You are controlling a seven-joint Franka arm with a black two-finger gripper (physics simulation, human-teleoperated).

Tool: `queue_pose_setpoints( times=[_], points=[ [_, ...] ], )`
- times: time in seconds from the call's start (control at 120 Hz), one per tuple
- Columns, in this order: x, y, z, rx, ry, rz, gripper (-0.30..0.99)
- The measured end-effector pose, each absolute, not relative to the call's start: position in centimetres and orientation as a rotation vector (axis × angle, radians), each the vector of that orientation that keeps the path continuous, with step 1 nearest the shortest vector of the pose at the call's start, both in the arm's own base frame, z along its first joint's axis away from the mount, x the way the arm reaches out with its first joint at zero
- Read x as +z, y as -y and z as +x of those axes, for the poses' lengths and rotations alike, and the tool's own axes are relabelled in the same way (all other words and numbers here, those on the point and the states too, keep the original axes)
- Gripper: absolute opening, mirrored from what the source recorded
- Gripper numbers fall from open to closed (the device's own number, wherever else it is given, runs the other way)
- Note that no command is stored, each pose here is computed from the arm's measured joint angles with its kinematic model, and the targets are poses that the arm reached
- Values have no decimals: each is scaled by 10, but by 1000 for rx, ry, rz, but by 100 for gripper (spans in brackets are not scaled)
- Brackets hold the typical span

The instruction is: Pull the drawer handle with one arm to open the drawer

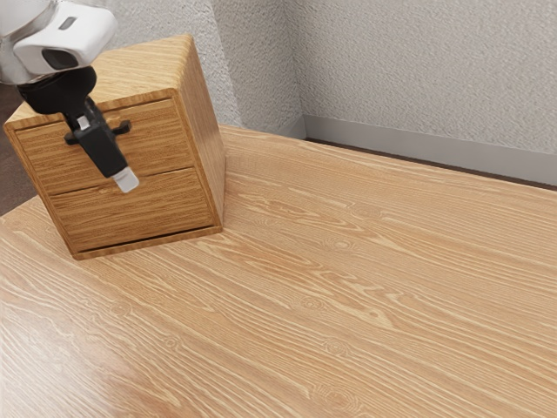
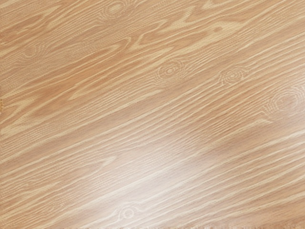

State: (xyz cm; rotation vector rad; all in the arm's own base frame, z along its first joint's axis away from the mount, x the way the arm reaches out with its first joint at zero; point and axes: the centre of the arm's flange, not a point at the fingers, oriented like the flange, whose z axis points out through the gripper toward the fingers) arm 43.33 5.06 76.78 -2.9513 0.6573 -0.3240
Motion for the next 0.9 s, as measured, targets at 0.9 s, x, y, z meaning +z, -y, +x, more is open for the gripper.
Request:
queue_pose_setpoints(
  times=[0.9],
  points=[
    [710,-162,487,-166,-912,-2853,69]
  ],
)
